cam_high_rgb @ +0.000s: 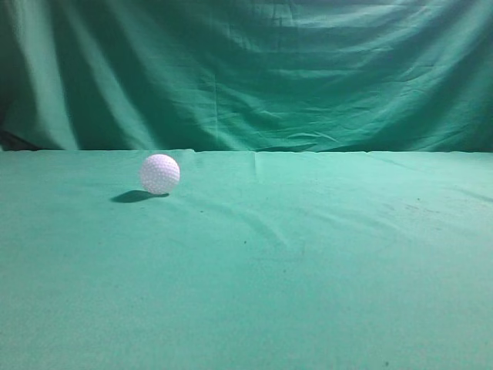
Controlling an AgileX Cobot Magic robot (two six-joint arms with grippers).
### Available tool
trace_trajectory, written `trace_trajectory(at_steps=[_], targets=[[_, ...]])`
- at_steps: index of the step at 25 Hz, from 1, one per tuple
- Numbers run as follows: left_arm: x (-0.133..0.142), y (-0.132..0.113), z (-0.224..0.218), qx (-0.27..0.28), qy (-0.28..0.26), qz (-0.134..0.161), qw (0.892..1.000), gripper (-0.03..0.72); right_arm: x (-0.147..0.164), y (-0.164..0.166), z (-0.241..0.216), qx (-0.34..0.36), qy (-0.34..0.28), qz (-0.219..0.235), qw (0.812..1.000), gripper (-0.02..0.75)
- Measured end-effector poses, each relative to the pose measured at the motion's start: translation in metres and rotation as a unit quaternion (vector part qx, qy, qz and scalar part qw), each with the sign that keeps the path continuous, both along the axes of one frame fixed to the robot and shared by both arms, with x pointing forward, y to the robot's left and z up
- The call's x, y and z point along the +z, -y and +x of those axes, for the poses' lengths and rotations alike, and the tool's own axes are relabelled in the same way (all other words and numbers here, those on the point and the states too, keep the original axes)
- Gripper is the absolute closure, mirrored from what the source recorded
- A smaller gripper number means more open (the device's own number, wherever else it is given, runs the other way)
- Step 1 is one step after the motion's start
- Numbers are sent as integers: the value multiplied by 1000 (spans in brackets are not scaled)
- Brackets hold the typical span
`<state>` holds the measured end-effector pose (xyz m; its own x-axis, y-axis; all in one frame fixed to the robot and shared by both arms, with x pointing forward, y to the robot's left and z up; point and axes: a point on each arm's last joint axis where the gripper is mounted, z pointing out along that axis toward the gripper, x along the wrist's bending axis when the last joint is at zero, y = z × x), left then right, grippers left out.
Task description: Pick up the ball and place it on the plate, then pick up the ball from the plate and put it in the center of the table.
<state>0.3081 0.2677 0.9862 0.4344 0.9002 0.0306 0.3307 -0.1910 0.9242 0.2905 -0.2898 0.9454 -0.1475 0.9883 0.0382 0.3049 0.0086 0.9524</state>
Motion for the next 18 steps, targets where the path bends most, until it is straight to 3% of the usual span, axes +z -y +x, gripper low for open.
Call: trace_trajectory(at_steps=[18], targets=[[0,0,0,0,0,0,1000,688,0,0,0,3,-1,-9,1000,738]])
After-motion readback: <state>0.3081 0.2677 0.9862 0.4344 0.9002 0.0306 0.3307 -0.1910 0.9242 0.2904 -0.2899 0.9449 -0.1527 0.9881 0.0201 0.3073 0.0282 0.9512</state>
